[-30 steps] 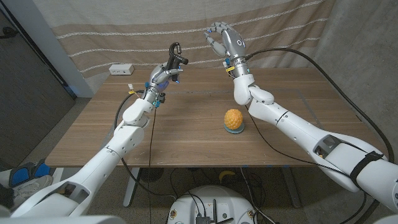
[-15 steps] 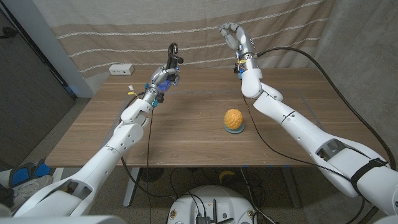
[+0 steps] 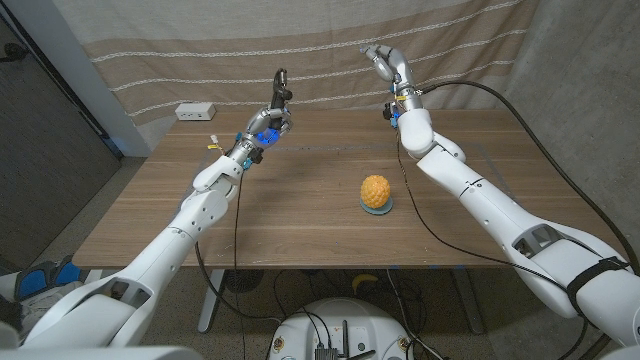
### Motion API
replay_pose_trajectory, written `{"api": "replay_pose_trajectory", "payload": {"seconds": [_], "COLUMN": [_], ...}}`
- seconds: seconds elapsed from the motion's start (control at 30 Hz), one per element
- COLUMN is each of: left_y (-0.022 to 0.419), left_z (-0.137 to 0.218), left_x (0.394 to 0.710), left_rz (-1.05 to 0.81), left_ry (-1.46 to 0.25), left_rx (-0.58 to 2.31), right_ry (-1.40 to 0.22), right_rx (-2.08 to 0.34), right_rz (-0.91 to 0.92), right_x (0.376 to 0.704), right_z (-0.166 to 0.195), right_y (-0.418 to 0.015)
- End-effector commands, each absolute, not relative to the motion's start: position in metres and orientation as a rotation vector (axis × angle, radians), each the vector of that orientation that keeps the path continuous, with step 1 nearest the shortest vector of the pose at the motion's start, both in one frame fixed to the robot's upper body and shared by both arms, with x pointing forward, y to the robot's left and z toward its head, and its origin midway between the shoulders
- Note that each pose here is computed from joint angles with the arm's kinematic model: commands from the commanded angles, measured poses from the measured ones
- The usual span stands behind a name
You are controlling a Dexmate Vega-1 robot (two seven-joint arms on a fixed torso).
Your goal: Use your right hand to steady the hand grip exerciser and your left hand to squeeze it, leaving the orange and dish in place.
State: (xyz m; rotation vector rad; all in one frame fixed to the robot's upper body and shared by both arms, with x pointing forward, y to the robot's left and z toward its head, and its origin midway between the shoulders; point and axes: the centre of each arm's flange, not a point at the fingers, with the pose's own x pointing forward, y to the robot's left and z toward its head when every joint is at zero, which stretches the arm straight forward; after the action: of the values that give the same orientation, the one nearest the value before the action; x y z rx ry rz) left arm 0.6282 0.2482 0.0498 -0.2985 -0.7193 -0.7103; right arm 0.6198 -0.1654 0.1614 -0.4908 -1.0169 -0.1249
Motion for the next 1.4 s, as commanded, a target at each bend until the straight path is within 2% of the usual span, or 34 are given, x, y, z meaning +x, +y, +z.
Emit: {"api": "replay_pose_trajectory", "payload": {"seconds": [0.03, 0.53, 1.0, 1.4], "left_y": [0.248, 0.246, 0.243, 0.244], "left_z": [0.051, 0.042, 0.035, 0.026], "left_x": [0.644, 0.659, 0.668, 0.673], "left_rz": [-0.793, -0.862, -0.884, -0.884], "left_ry": [-0.671, -0.625, -0.578, -0.539], "left_rx": [-0.407, -0.602, -0.69, -0.73], "right_ry": [-0.917, -0.793, -0.78, -0.795], "right_rx": [-0.35, -0.246, -0.081, 0.103], "right_rz": [0.066, 0.254, 0.397, 0.431], "right_x": [0.644, 0.663, 0.671, 0.666], "right_z": [0.151, 0.136, 0.123, 0.104], "right_y": [-0.19, -0.213, -0.236, -0.261]}}
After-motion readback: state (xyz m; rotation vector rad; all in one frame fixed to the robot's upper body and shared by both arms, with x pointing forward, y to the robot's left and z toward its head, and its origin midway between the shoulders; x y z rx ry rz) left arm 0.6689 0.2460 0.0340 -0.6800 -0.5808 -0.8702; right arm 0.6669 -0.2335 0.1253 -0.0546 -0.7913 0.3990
